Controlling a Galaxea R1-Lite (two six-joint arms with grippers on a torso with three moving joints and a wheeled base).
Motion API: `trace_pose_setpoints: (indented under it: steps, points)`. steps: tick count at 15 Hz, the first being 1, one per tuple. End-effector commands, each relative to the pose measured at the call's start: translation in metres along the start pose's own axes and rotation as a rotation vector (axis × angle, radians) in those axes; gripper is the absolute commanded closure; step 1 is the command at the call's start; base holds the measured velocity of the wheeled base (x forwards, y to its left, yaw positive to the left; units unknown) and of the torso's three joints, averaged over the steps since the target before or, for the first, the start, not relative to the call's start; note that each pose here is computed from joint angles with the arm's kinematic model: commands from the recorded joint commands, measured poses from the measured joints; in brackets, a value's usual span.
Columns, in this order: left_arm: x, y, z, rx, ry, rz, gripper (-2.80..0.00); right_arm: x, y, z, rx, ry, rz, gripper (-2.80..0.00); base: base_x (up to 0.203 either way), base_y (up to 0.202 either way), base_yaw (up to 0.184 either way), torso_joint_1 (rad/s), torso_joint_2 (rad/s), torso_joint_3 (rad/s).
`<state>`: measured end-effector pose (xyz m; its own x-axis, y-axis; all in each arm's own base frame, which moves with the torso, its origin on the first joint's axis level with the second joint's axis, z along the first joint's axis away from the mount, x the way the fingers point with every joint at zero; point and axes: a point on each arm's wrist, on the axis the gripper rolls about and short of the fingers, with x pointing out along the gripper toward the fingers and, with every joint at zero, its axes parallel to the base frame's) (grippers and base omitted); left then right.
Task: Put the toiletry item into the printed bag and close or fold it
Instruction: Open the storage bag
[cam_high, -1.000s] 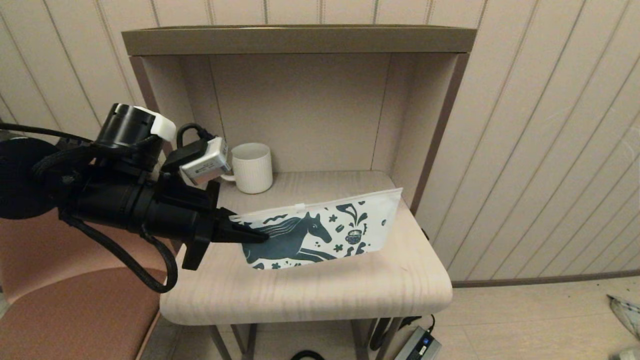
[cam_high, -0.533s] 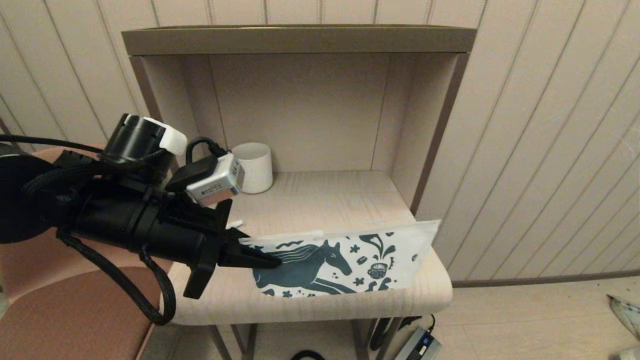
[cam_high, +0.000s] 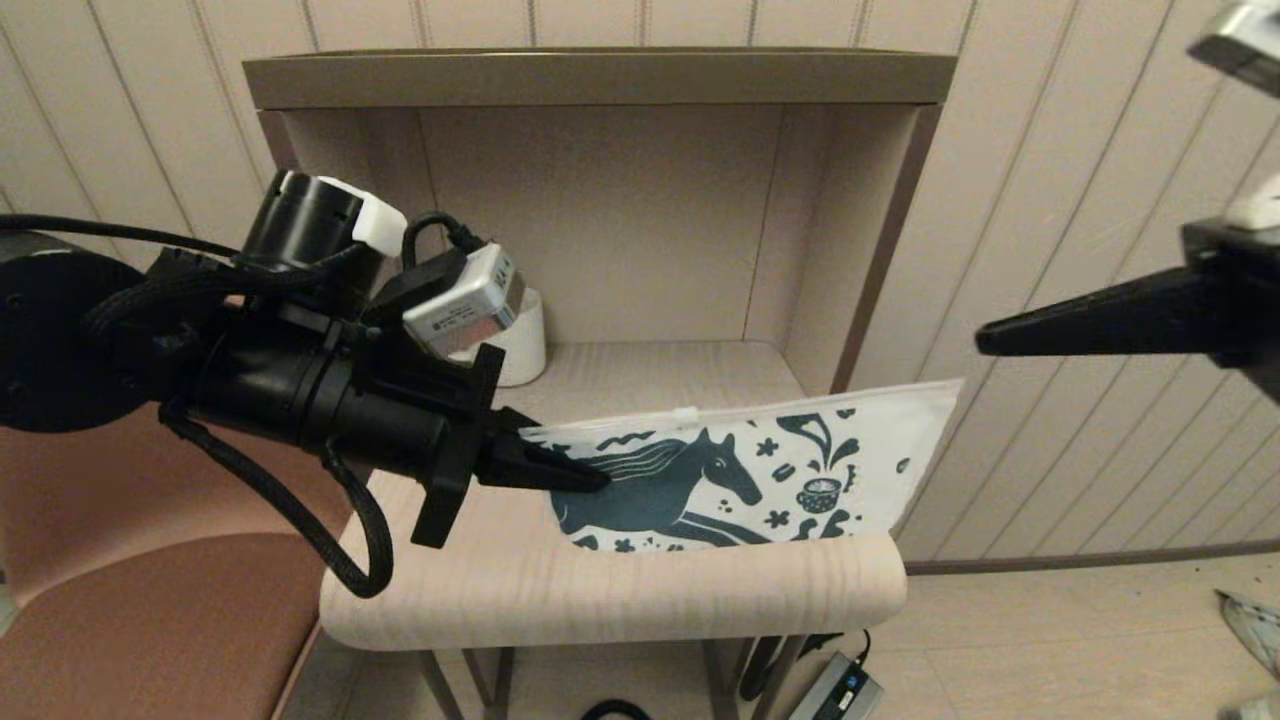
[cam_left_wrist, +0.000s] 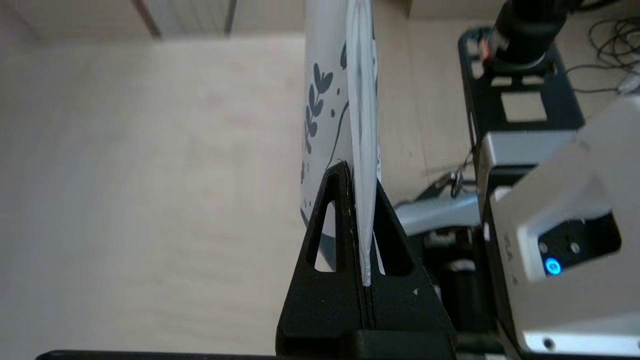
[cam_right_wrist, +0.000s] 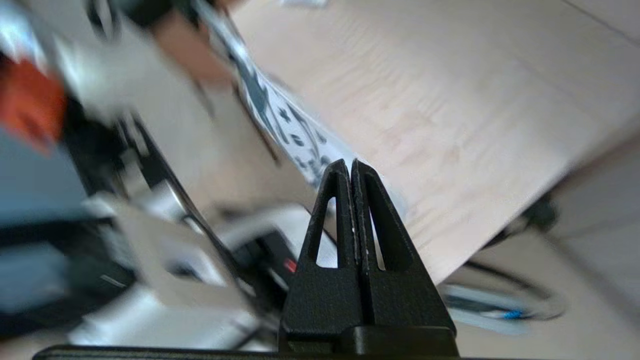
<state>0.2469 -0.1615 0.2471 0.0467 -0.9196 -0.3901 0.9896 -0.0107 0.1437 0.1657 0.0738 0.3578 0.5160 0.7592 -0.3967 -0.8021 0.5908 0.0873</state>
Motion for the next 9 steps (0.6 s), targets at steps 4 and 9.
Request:
trace_pose_setpoints:
  steps: [4, 9]
  points:
    - [0.003, 0.001, -0.003, -0.009, -0.008, -0.030, 0.00, 0.047, -0.010, 0.015, -0.172, 0.072, 0.254, 0.00, 0.000, 0.000, 0.000, 0.000, 0.00, 0.000]
    - [0.005, -0.002, -0.009, -0.021, -0.021, -0.065, 0.00, 0.072, 0.003, 0.028, -0.236, 0.078, 0.388, -0.40, 0.000, 0.000, 0.000, 0.000, 0.00, 0.000]
